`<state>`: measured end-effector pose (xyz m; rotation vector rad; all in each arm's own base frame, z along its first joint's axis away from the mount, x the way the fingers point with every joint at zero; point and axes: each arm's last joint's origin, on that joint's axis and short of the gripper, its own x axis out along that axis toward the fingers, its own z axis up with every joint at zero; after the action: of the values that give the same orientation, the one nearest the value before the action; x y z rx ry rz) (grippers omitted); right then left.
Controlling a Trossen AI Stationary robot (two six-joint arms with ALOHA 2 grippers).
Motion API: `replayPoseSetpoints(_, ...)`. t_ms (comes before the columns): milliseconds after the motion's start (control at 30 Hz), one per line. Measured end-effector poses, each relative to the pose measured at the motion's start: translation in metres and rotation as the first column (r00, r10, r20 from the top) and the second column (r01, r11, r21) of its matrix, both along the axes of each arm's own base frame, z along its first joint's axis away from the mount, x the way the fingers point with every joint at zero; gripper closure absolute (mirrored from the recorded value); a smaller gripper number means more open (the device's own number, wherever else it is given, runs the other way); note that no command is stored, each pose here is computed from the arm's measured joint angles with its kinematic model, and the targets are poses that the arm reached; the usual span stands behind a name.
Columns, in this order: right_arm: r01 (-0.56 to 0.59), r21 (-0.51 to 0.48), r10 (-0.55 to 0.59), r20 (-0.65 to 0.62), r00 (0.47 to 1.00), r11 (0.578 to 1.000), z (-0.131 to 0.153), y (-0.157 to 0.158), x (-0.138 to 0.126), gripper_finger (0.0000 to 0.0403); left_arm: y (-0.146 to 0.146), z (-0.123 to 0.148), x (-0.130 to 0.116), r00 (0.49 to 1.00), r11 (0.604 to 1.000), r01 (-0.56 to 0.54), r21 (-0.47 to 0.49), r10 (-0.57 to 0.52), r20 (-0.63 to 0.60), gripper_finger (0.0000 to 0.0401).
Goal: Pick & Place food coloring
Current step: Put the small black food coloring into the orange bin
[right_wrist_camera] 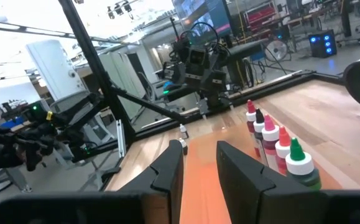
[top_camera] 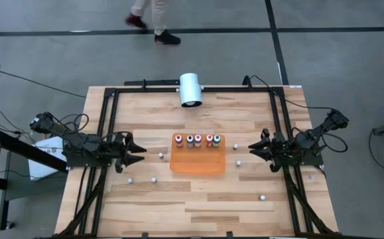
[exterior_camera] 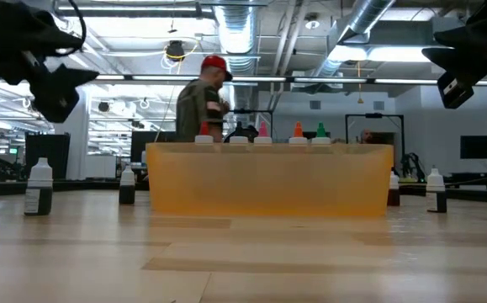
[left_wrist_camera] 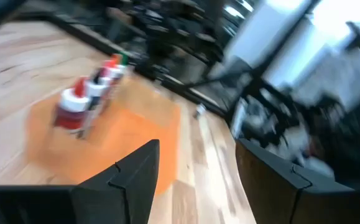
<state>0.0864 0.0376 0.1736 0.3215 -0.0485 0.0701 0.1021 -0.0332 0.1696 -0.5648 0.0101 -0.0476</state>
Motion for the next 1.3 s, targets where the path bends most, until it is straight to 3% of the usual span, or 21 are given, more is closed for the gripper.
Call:
replayPoseSetpoints(133, 0.000, 0.000, 0.000, 0.000, 1.000, 1.000, 0.000, 0.000, 0.000, 0.0316, 0.003, -0.002, 0.000, 0.996, 0.988, -0.088, -0.128, 0.086, -0.021, 0.0198)
replayPoseSetpoints(567, 0.002, -0.009, -0.002, 0.000, 1.000, 1.000, 0.000, 0.000, 0.000, 0.0316, 0.004, 0.022, -0.006, 0.974, 0.985, -0.096, -0.145, 0.062, -0.220, 0.0198)
replayPoseSetpoints(800, 0.002, -0.010, -0.002, 0.000, 1.000, 1.000, 0.000, 0.000, 0.000, 0.0316, 0.000, 0.035, 0.002, 0.926, 0.983, -0.128, -0.134, 0.070, -0.370, 0.0198)
replayPoseSetpoints(1000, 0.002, -0.012, -0.002, -0.001, 1.000, 1.000, 0.000, 0.000, 0.000, 0.0316, -0.007, 0.037, 0.017, 0.852, 0.980, -0.158, -0.117, 0.075, -0.519, 0.0198)
replayPoseSetpoints(1300, 0.003, -0.012, -0.003, -0.001, 1.000, 1.000, 0.000, 0.000, 0.000, 0.0316, -0.012, 0.041, 0.049, 0.768, 0.972, -0.203, -0.120, 0.082, -0.636, 0.0198)
